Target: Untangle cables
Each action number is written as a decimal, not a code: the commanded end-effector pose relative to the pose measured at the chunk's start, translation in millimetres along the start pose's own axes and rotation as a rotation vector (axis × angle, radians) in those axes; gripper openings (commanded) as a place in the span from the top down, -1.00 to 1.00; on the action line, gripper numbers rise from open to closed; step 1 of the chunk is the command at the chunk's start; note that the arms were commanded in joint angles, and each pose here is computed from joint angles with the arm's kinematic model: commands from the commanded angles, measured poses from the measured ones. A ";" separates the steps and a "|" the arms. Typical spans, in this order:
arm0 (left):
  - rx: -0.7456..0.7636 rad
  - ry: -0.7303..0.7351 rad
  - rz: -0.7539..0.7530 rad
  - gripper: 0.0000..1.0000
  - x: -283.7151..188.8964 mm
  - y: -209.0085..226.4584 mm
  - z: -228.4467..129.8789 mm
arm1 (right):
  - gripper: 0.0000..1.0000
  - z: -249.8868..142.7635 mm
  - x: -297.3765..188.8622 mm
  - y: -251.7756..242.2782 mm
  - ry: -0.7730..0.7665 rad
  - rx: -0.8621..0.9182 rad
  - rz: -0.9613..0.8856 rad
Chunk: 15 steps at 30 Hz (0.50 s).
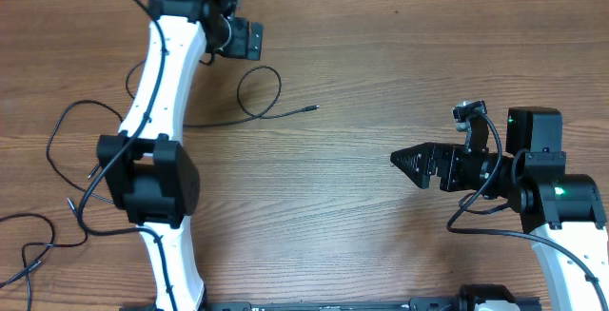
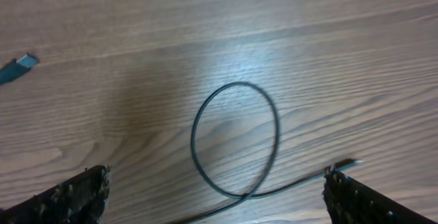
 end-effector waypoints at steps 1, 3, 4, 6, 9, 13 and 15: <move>0.040 0.138 0.081 -0.99 41.3 -0.2 -16.0 | -1.00 4.0 -4.1 6.4 -0.019 -0.023 0.008; 0.041 0.202 0.093 -0.99 61.0 0.7 -25.5 | -1.00 4.0 -4.1 6.4 -0.019 -0.023 0.008; 0.040 0.241 0.088 -1.00 74.1 0.7 -32.2 | -1.00 4.0 -4.1 6.4 -0.019 -0.023 0.008; 0.040 0.293 0.074 -0.99 91.8 -0.3 -41.8 | -1.00 4.0 -4.1 6.4 -0.019 -0.023 0.008; 0.034 0.343 0.076 -0.99 111.4 0.0 -51.8 | -1.00 3.9 -4.1 6.3 -0.019 -0.022 0.007; 0.031 0.392 0.185 -0.99 119.7 11.8 -59.4 | -1.00 3.5 -4.1 6.2 -0.017 -0.021 0.007; 0.032 0.398 0.193 -0.99 120.7 12.7 -60.3 | -1.00 3.4 -4.0 6.1 -0.016 -0.020 0.006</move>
Point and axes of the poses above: each gripper's point midway between its finger pads, its own x axis out along the fingers, its own y axis along the line the jaws close on, z = x × y, the point moved 7 cm from there along -x, back along the fingers, and after that the axes turned 15 degrees about x, right-handed, at the moved point
